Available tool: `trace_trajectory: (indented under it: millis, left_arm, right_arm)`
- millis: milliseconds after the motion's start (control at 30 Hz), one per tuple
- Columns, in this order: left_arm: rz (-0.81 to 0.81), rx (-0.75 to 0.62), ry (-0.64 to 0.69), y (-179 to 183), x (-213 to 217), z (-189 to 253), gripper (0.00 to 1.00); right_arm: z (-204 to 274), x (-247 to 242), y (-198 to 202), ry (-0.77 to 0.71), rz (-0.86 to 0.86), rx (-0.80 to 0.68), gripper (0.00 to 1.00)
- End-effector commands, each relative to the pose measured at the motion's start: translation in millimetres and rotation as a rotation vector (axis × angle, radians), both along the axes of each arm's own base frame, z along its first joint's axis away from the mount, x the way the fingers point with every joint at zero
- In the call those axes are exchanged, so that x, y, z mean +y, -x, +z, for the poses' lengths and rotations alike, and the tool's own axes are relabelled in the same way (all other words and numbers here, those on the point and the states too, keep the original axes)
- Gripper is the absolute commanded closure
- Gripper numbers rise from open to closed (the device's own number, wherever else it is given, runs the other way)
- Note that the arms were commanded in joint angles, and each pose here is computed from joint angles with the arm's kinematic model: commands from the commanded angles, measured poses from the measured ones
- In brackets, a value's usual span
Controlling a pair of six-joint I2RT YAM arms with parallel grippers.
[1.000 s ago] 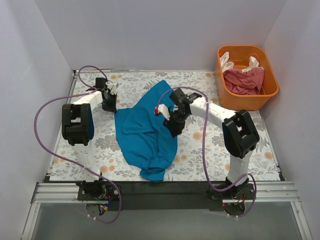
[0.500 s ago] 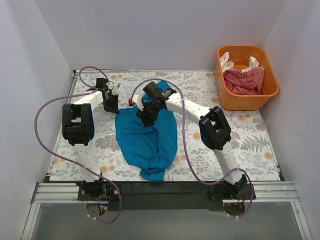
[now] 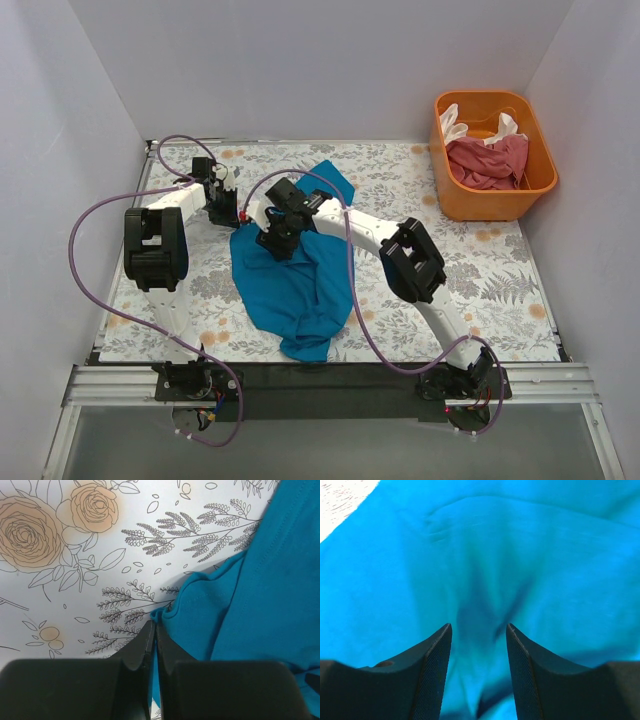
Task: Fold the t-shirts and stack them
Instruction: Flatten the tshirt out
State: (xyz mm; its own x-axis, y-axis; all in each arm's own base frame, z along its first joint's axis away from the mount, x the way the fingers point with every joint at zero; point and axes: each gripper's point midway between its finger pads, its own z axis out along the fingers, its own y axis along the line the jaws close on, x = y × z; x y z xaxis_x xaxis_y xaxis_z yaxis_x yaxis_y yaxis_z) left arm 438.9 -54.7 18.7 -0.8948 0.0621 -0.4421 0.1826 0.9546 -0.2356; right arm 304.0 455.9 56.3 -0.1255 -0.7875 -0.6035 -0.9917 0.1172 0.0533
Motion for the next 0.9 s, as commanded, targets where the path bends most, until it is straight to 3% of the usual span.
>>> trace_trajectory:
  millis: [0,433,533,567,600,700,833,867]
  left_arm:
    - [0.002,0.092,-0.002,24.0,-0.8,-17.4,1.0]
    - [0.01,0.113,-0.008,24.9,2.8,-25.5,1.0]
    - [0.014,0.118,-0.006,25.5,3.8,-26.7,1.0]
    - [0.013,0.119,-0.003,25.9,3.3,-26.4,1.0]
    - [0.015,0.12,-0.004,26.4,4.1,-26.9,1.0]
    - [0.021,0.116,-0.007,26.7,7.3,-25.2,1.0]
    - [0.058,0.099,-0.016,21.1,28.6,-20.5,1.0]
    - [0.058,0.093,-0.022,19.7,32.9,-18.6,1.0]
  right_arm:
    - [17.4,13.8,-21.2,-0.06,-0.032,-0.07,0.46]
    - [-16.9,4.3,-11.2,-0.014,-0.006,-0.02,0.5]
    - [-21.8,-2.2,-13.8,-0.007,-0.02,-0.003,0.72]
    - [-20.1,-4.1,-15.5,-0.008,-0.031,0.0,0.9]
    - [-17.2,-5.2,-17.7,-0.013,-0.038,-0.002,0.98]
    - [12.7,-13.1,-23.5,-0.049,-0.056,-0.028,0.99]
    - [93.3,-44.0,-27.6,-0.142,-0.089,-0.095,0.99]
    - [90.4,-58.4,-22.7,-0.123,-0.102,-0.082,0.99]
